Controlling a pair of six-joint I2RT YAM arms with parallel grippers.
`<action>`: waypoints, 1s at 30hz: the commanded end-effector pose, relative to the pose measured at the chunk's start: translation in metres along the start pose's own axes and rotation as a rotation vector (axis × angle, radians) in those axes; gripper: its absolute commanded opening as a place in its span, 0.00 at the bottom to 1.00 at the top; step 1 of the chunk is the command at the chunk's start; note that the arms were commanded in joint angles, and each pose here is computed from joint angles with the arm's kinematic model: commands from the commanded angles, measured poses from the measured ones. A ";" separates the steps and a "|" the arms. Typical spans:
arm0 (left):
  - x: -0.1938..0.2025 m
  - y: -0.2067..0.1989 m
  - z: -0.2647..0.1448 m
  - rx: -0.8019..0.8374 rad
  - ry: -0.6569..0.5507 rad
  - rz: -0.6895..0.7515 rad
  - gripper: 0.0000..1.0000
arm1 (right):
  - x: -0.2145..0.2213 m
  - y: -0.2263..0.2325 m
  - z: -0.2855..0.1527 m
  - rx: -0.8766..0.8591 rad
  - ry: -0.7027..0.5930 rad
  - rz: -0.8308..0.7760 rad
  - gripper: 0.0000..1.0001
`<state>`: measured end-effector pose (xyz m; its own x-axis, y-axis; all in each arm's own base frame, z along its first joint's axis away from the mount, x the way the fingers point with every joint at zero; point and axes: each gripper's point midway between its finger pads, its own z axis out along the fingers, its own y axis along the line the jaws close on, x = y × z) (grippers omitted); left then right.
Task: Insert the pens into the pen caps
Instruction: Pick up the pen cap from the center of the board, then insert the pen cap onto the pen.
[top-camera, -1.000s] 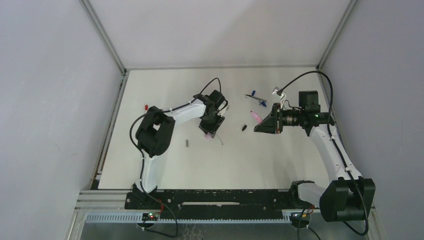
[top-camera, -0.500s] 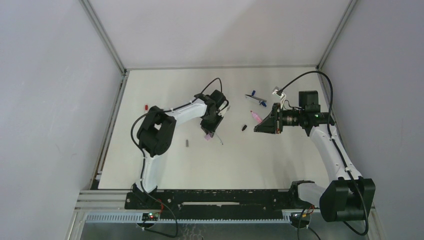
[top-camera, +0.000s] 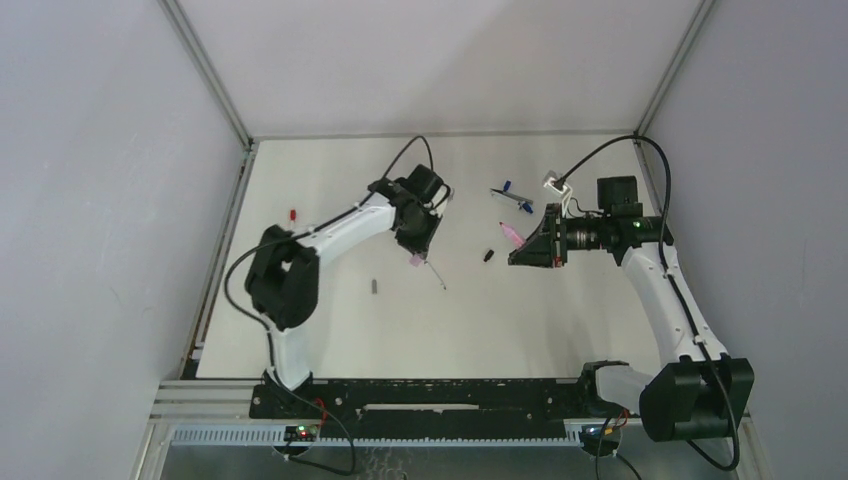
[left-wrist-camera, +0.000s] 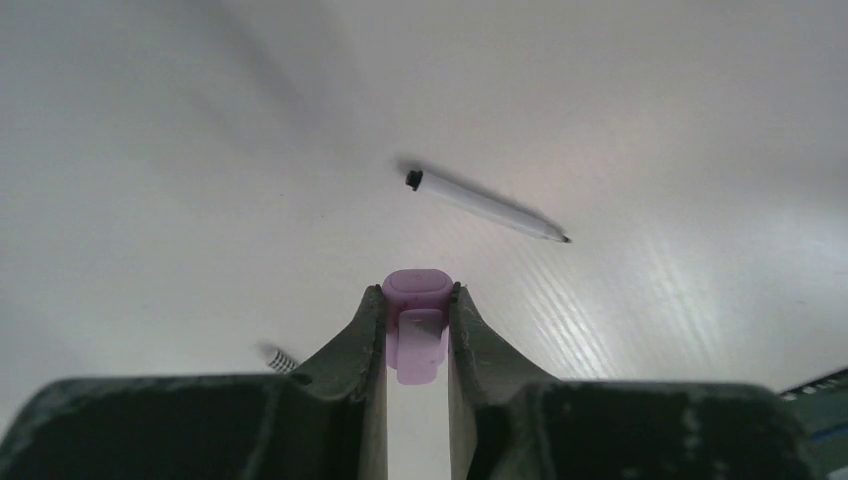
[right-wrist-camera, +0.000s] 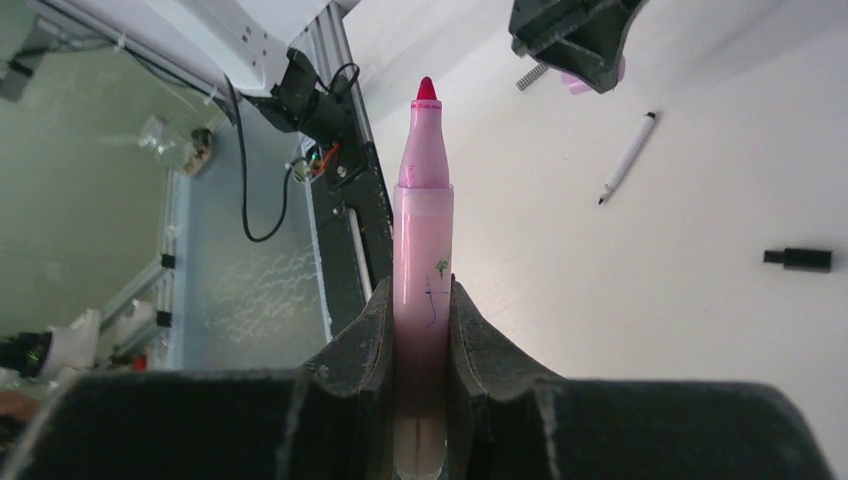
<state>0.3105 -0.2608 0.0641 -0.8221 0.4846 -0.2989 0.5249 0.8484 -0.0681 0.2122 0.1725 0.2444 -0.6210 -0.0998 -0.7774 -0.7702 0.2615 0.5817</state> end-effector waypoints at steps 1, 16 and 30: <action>-0.029 -0.012 -0.067 0.050 -0.220 -0.071 0.00 | -0.017 0.024 -0.002 -0.052 0.012 -0.150 0.00; -0.078 -0.052 -0.298 0.674 -0.996 -0.319 0.00 | -0.076 0.104 0.012 -0.091 -0.079 -0.564 0.00; -0.052 -0.085 -0.450 1.302 -1.427 -0.217 0.00 | -0.123 0.175 0.032 -0.238 -0.236 -0.450 0.00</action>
<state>0.2500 -0.2747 0.4663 -0.5103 -0.6103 -0.6059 0.7091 0.1000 -0.6980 0.1703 0.2526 0.3939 -0.1937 -0.0220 -0.9808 -0.9788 0.0725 0.1917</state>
